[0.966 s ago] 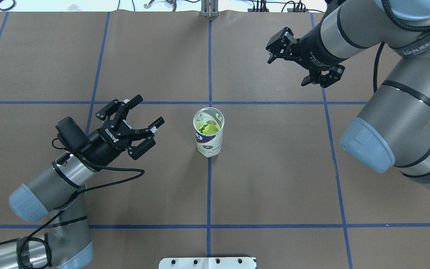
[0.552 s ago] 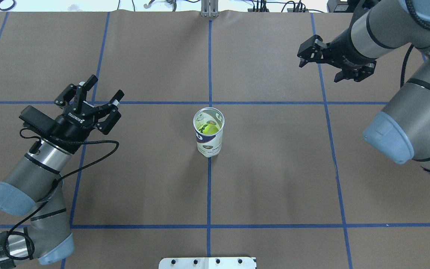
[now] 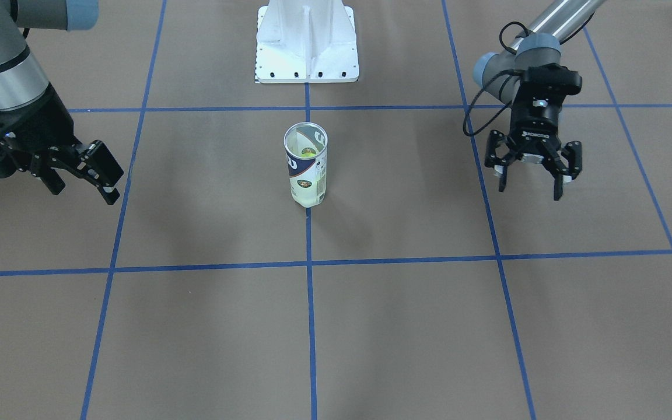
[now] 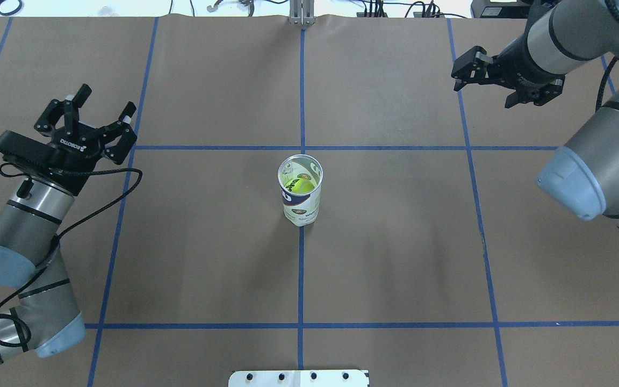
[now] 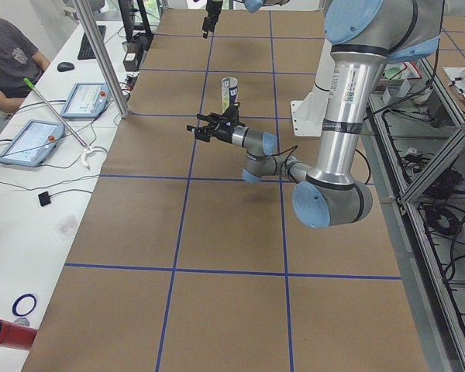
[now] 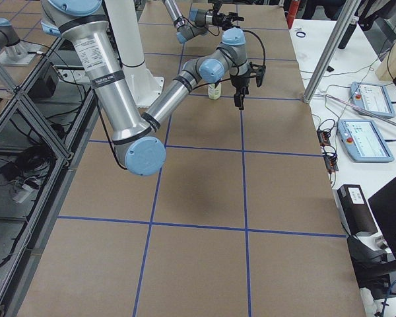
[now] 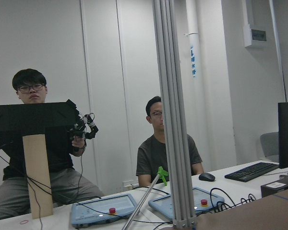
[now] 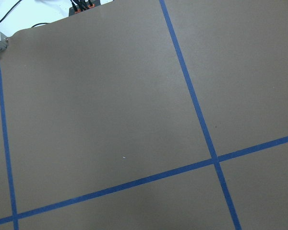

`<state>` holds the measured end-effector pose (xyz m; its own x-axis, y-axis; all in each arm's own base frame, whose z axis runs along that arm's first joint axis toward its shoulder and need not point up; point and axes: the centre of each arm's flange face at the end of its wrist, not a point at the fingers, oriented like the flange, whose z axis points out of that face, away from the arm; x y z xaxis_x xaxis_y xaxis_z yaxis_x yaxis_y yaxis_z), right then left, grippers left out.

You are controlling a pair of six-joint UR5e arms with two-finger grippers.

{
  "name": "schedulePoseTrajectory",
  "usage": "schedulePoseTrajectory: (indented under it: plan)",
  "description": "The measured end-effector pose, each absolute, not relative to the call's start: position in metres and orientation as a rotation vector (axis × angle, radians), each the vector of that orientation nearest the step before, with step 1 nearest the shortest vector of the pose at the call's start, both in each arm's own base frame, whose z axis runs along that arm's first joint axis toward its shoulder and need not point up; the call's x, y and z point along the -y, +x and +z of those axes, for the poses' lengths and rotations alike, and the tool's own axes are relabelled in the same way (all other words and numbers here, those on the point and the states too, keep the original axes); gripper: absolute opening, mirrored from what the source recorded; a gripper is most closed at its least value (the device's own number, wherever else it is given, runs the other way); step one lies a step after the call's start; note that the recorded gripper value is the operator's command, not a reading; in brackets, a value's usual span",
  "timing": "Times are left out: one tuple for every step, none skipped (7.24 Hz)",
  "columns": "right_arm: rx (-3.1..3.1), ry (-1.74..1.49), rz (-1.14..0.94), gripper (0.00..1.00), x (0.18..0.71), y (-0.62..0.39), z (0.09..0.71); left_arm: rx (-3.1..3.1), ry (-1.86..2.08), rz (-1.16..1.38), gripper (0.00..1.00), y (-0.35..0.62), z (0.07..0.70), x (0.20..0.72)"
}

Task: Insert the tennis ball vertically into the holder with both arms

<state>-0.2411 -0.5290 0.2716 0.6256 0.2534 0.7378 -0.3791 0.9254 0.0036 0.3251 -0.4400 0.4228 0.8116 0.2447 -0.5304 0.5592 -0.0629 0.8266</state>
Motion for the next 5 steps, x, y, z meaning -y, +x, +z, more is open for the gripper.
schedulePoseTrajectory:
  plan:
    - [0.798, 0.179, 0.345, 1.0, 0.536, -0.231, 0.281, -0.559, 1.613, -0.263, 0.87, 0.319, 0.432, 0.454]
    - [0.785, 0.188, 0.333, 1.0, 0.541, -0.224, 0.287, -0.482, 1.579, -0.234, 0.87, 0.31, 0.438, 0.471]
    - [0.778, 0.19, 0.327, 1.0, 0.545, -0.221, 0.291, -0.408, 1.531, -0.191, 0.87, 0.298, 0.442, 0.492]
    - [0.775, 0.191, 0.326, 1.0, 0.546, -0.22, 0.293, -0.356, 1.474, -0.153, 0.87, 0.284, 0.444, 0.512]
    - [0.772, 0.192, 0.321, 1.0, 0.547, -0.219, 0.294, -0.345, 1.406, -0.127, 0.87, 0.269, 0.446, 0.532]
